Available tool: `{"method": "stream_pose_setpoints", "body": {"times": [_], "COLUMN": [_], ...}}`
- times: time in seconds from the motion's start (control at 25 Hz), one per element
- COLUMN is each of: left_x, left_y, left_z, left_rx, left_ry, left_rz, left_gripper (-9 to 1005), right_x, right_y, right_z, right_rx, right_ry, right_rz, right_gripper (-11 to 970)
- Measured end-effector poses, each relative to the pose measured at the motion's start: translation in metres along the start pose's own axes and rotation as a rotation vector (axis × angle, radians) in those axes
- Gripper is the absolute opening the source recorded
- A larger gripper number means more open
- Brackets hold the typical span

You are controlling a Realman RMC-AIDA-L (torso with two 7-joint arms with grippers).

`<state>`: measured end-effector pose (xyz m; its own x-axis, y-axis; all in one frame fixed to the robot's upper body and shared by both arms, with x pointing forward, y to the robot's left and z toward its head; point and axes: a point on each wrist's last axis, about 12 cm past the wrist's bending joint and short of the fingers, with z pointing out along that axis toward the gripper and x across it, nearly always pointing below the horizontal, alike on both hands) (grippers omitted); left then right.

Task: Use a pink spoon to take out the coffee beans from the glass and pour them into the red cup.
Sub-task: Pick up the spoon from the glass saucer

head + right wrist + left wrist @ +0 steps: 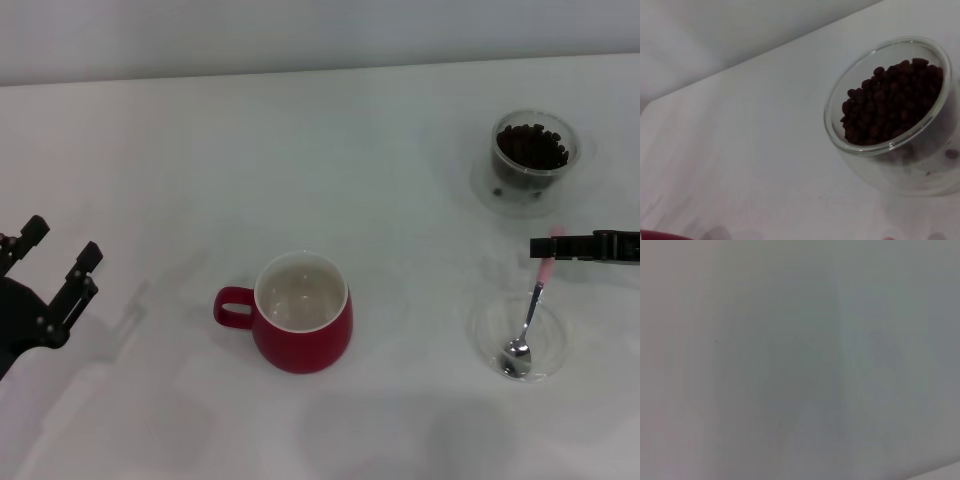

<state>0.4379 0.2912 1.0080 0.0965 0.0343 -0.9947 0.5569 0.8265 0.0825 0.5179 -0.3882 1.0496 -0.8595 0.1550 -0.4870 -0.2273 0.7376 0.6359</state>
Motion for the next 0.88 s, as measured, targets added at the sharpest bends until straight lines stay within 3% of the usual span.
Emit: {"method": "stream_pose_setpoints", "body": {"times": [0.88], "left_x": [0.0025], "left_y": [0.0005], "left_z": [-0.0004], "left_rx": [-0.005], "left_ry": [0.021], "left_rz": [0.0], "left_gripper": [609], "right_x": [-0.0019], "right_y": [0.0048], "right_z": [0.0065], "right_rx": [-0.022], "right_ry": [-0.01], "right_rz": [0.019], "right_gripper": [509]}}
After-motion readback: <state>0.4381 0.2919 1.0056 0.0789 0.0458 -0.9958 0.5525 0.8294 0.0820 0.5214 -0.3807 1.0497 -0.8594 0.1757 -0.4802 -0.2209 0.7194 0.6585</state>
